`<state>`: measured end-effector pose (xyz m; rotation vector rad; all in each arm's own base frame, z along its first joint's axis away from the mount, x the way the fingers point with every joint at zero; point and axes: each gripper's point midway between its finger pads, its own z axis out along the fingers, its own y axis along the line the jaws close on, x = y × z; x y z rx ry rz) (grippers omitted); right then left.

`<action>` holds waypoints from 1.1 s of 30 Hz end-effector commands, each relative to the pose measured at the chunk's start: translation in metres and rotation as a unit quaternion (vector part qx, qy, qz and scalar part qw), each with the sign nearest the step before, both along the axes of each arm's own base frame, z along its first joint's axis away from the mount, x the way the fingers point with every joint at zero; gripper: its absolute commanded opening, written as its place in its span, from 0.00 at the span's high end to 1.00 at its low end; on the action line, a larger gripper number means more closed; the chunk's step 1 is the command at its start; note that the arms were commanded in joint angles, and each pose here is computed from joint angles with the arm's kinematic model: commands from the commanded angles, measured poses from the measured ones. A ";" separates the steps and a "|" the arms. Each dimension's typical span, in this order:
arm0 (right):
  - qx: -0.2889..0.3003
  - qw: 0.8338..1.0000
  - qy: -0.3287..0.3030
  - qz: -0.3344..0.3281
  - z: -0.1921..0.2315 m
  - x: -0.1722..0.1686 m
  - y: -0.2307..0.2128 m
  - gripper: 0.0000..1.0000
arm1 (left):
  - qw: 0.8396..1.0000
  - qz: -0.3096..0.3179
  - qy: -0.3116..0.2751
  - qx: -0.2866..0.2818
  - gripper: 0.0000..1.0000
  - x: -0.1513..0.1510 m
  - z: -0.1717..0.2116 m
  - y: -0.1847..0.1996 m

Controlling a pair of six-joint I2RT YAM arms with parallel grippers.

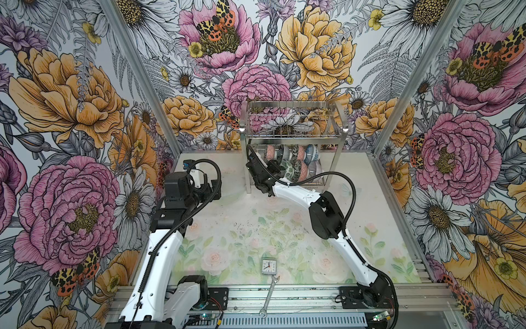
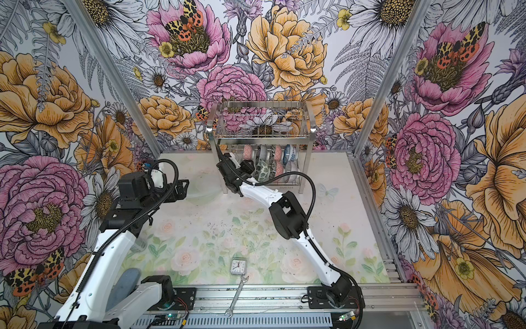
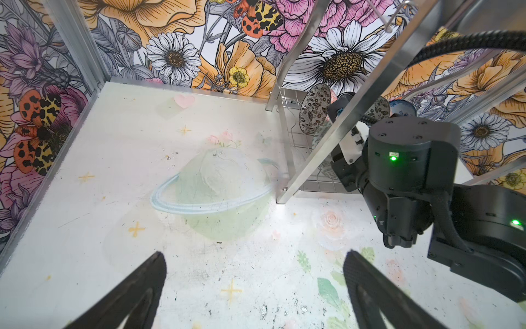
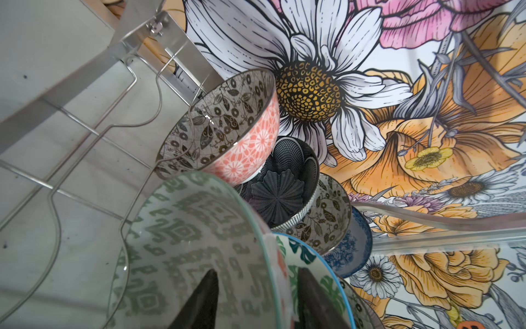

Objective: Load the bowls into the dish rack
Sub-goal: 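Lower the geometric bowl upright into the rack beside the monstera bowl, then open the right gripper and withdraw it from the rack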

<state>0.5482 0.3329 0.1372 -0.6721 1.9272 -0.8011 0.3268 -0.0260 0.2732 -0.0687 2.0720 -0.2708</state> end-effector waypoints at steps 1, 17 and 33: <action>0.036 0.999 -0.023 0.012 0.042 -0.007 0.007 0.44 | 1.000 -0.002 -0.009 -0.009 0.01 0.001 0.002 0.001; 0.087 0.995 -0.026 0.035 0.081 -0.022 0.002 0.00 | 1.000 -0.004 -0.010 -0.011 0.01 0.000 0.003 0.000; 0.188 0.980 -0.019 0.070 0.112 -0.104 -0.060 0.00 | 1.000 -0.020 -0.012 -0.019 0.01 0.003 -0.002 -0.008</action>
